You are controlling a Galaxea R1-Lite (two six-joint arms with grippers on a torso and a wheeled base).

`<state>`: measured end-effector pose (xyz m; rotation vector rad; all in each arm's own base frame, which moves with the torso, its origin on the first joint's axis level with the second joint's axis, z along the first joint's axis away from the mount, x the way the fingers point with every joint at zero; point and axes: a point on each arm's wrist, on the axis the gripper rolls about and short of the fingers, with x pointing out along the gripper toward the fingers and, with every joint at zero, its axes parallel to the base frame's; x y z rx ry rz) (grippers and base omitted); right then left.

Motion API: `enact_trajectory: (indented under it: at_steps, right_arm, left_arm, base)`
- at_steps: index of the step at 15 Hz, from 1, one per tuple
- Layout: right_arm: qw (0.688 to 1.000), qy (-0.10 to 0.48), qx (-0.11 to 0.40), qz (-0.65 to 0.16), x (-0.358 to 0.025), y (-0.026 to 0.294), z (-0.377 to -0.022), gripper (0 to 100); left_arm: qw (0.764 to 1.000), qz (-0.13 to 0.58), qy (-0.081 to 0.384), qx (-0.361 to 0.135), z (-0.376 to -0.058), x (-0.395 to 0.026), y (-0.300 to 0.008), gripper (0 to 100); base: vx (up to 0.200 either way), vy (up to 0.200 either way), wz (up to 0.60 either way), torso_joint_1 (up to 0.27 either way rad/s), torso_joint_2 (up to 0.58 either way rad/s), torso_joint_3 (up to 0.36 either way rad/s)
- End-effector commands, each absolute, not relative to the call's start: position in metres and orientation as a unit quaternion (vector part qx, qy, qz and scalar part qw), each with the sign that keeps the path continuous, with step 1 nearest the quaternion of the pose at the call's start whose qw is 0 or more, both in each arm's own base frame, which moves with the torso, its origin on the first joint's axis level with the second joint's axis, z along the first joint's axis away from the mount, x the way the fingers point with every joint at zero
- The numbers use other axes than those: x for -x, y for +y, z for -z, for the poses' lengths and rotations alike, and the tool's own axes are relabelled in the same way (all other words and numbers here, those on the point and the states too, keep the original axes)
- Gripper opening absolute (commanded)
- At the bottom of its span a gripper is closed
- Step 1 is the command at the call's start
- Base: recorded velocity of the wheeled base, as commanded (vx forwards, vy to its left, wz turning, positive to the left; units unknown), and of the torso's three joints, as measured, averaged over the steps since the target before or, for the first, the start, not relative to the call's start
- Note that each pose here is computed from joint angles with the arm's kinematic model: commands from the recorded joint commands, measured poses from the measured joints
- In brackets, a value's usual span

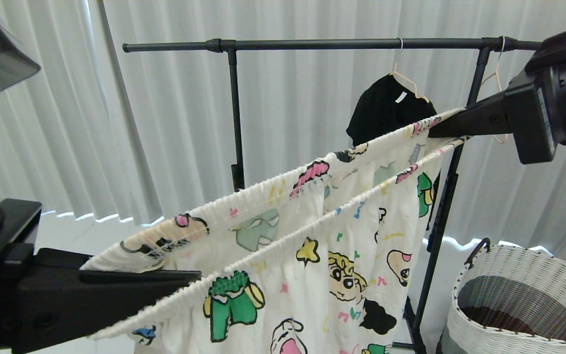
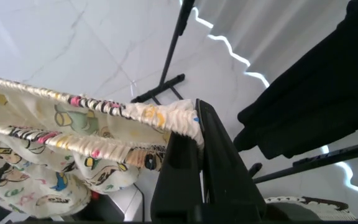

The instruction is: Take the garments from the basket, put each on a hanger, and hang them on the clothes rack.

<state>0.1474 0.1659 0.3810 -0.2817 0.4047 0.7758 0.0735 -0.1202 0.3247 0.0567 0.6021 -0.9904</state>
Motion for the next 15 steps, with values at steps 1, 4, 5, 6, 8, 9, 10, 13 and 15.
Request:
enact_trajectory:
  at_steps: [1,4,5,6,8,9,10,13,15]
  right_arm:
    - [0.896,0.196,0.136,-0.374,-0.147,0.165,-0.381,0]
    - [0.892,0.213,0.144,-0.372,-0.133,0.150,-0.382,0]
    - [0.889,0.222,0.149,-0.372,-0.125,0.141,-0.383,0]
    - [0.884,0.236,0.155,-0.372,-0.115,0.129,-0.383,0]
    - [0.867,0.263,0.165,-0.390,-0.100,0.116,-0.378,0]
    - [0.864,0.265,0.166,-0.394,-0.099,0.115,-0.376,0]
    - [0.863,0.269,0.167,-0.394,-0.097,0.113,-0.374,0]
    - [0.864,0.267,0.165,-0.394,-0.097,0.113,-0.374,100]
    - [0.864,0.267,0.165,-0.394,-0.097,0.113,-0.374,100]
  left_arm:
    - [0.834,0.473,0.282,-0.027,-0.326,-0.071,-0.119,0]
    - [0.846,0.458,0.272,-0.031,-0.329,-0.077,-0.125,0]
    - [0.863,0.436,0.252,-0.024,-0.336,-0.087,-0.134,0]
    - [0.877,0.416,0.240,-0.023,-0.342,-0.096,-0.145,0]
    - [0.890,0.387,0.238,-0.030,-0.345,-0.111,-0.165,0]
    - [0.893,0.380,0.239,-0.032,-0.344,-0.114,-0.169,0]
    - [0.897,0.369,0.240,-0.037,-0.343,-0.119,-0.174,0]
    - [0.896,0.369,0.242,-0.038,-0.342,-0.119,-0.175,0]
    - [0.897,0.369,0.240,-0.037,-0.343,-0.118,-0.174,0]
  base:
    - [0.000,0.000,0.00,0.000,0.00,0.000]
    - [0.000,0.000,0.00,0.000,0.00,0.000]
    - [0.000,0.000,0.00,0.000,0.00,0.000]
    - [0.000,0.000,0.00,0.000,0.00,0.000]
    - [0.000,0.000,0.00,0.000,0.00,0.000]
    - [0.000,0.000,0.00,0.000,0.00,0.000]
    - [0.000,0.000,0.00,0.000,0.00,0.000]
    - [0.000,0.000,0.00,0.000,0.00,0.000]
    - [0.000,0.000,0.00,0.000,0.00,0.000]
